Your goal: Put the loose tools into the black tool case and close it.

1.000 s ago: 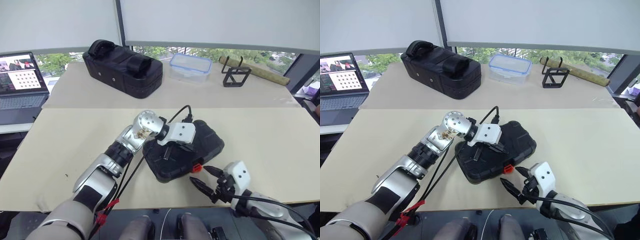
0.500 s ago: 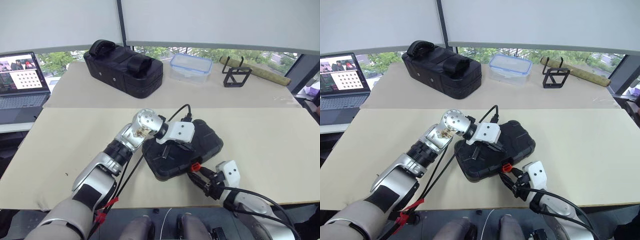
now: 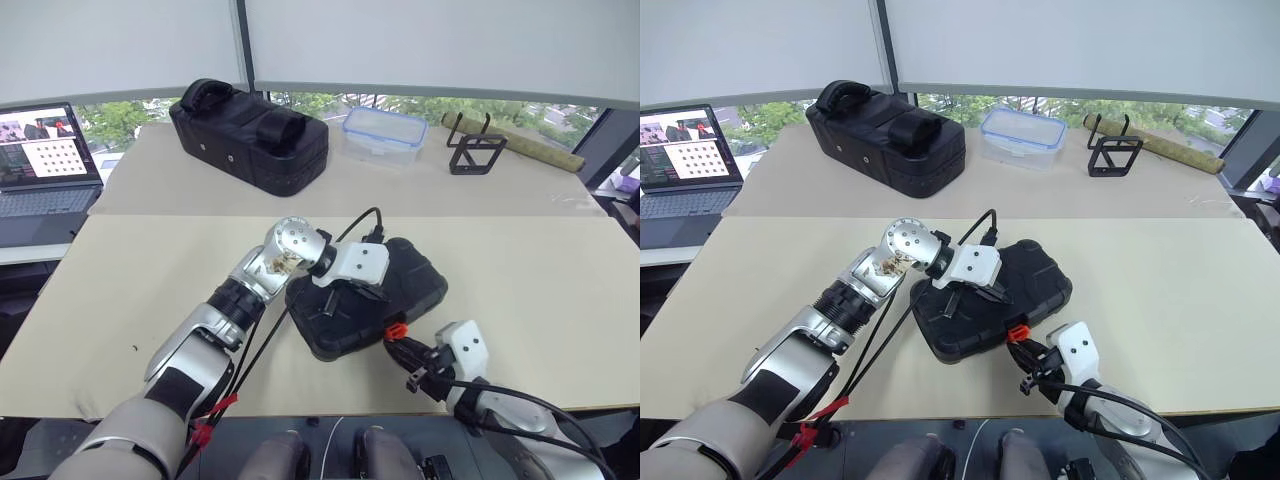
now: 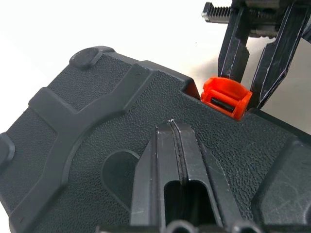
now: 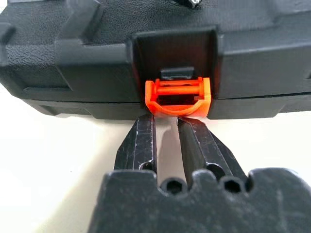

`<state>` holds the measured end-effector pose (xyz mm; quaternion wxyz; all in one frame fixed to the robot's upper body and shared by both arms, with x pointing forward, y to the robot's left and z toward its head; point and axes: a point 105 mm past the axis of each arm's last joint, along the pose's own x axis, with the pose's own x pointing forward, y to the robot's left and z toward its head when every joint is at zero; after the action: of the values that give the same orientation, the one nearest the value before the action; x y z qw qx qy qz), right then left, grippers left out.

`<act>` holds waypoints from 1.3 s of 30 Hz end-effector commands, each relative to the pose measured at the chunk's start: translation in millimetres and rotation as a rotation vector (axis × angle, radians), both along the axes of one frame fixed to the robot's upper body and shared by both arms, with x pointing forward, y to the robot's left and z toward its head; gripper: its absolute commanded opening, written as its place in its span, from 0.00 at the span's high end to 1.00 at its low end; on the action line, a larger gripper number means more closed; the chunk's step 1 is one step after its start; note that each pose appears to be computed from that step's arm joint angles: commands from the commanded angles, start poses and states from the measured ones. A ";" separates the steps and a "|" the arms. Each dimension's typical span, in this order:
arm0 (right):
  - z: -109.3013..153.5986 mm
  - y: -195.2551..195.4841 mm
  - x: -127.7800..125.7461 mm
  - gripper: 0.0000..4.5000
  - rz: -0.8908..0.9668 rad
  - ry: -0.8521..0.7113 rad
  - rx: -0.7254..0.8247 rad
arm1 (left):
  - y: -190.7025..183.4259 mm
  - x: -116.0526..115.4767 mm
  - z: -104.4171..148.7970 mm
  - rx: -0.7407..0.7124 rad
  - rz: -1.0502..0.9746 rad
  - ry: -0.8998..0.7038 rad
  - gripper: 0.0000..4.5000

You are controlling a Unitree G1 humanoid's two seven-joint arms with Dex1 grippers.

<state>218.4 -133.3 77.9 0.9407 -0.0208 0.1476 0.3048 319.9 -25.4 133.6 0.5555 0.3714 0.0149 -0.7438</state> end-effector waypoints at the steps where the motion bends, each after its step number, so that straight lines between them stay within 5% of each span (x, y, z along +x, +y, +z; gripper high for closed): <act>1: 11.2 -0.2 -4.9 0.79 0.029 -0.033 -0.010 | 16.2 0.6 -37.0 0.142 0.041 0.063 1.00; 11: -2.9 -15.3 -12.5 0.79 0.064 -0.010 -0.159 | 14.8 1.5 -37.2 0.138 0.041 0.057 1.00; 15: -3.1 -15.6 -13.6 0.99 0.096 -0.011 -0.173 | 13.2 0.5 -37.7 0.135 0.036 0.055 1.00; 29: 24.6 -3.9 18.3 0.99 0.125 -0.129 -0.145 | 10.6 -0.6 -38.4 0.131 0.032 0.052 1.00; 39: 42.5 -1.5 10.9 0.99 0.162 -0.160 -0.138 | 8.1 -2.6 -40.9 0.126 0.030 0.054 1.00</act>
<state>229.2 -144.5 83.1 0.9154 -0.1079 0.1670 0.3501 320.4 -27.6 132.0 0.5593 0.3684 0.0091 -0.7426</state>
